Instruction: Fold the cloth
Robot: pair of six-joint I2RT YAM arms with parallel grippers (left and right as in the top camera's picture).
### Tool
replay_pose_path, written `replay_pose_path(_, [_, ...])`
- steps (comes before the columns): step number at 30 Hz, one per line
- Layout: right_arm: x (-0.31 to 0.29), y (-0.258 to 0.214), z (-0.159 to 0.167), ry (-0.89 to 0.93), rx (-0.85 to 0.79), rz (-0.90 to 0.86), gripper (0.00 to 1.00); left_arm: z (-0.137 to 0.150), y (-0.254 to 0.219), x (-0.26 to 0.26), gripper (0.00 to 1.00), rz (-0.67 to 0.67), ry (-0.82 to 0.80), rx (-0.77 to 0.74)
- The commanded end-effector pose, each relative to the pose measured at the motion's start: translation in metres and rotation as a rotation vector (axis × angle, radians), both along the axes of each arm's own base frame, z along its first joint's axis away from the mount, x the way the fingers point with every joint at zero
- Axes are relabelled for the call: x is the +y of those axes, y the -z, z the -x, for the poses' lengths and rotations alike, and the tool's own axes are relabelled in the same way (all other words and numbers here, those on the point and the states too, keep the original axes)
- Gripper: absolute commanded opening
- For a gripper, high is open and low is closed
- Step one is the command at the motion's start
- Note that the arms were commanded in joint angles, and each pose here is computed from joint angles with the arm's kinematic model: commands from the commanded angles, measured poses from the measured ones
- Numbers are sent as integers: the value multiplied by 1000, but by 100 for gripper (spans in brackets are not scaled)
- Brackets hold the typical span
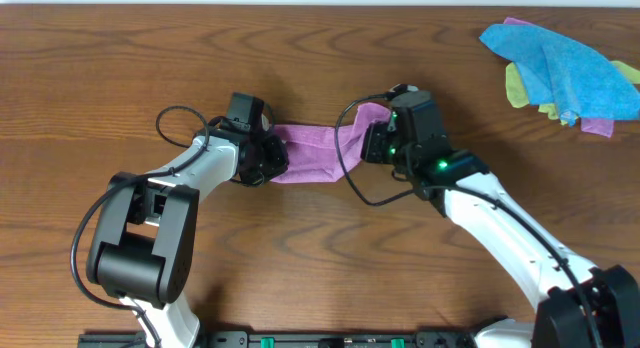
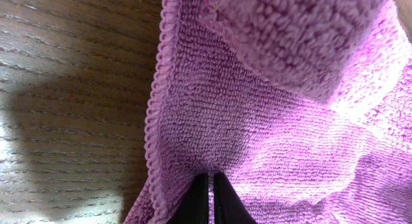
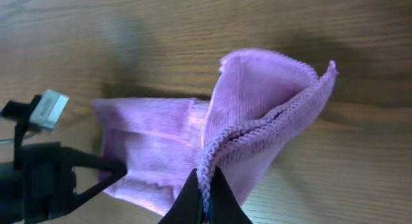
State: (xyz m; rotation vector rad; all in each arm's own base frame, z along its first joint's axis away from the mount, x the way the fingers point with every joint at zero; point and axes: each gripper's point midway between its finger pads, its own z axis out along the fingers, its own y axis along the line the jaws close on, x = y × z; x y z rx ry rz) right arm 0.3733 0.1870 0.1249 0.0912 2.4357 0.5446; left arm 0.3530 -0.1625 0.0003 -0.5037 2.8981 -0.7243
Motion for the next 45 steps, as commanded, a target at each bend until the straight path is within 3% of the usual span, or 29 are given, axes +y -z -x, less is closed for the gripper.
replay_pose_path(1, [13,-17,1,-45,-48,-9,1,-6,-2,0,6,-10,-4,-12])
replay_pose_path(27, [78,-24,19,-175,-106,-66,1,3,-9,-8,6,38,64,-6])
replay_pose_path(38, [78,-26,18,-161,-115,-66,1,-7,-65,10,6,20,72,-157])
replay_pose_path(45, [80,-26,17,-162,-121,-73,1,-2,-83,35,6,1,31,-163])
